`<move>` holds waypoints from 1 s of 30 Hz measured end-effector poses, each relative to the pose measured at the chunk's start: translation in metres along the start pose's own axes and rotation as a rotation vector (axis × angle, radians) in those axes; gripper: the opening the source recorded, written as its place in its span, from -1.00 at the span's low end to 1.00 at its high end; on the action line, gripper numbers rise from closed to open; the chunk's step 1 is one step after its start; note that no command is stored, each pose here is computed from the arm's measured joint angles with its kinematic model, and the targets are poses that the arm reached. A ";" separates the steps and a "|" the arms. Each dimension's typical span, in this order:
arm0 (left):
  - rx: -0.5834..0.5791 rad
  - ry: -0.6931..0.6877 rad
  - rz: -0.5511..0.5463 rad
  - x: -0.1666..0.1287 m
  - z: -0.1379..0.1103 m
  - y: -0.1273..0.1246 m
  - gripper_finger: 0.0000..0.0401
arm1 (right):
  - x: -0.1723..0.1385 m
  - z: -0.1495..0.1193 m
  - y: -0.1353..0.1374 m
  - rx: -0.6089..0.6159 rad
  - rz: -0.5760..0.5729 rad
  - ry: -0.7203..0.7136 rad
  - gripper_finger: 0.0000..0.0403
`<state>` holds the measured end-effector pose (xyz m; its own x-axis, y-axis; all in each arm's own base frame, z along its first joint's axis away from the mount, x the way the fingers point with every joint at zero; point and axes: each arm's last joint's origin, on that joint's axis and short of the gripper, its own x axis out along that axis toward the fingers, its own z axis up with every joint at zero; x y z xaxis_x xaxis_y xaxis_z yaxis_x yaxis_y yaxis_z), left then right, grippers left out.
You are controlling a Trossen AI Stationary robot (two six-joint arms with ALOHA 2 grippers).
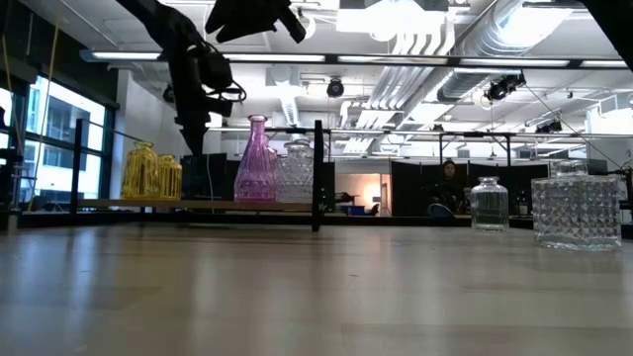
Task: Sort vases onto shelf
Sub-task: Adjust the top yellow vase on the shelf
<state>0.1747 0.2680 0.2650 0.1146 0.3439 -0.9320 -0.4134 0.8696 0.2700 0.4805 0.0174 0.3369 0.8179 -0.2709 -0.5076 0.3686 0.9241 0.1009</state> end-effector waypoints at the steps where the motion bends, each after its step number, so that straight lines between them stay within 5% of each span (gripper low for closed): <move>1: 0.000 -0.004 0.000 0.001 0.000 0.000 -1.00 | 0.000 0.000 0.000 0.000 0.000 0.000 -0.62; 30: 0.010 0.120 0.074 0.029 -0.020 -0.007 -1.00 | -0.004 -0.002 0.011 0.042 0.030 -0.013 -0.62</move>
<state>0.1633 0.2646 0.2307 -0.0251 0.3633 -0.9313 -0.4078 0.8469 0.3414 0.4809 0.0289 0.3384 0.8343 -0.2474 -0.4927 0.3624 0.9196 0.1518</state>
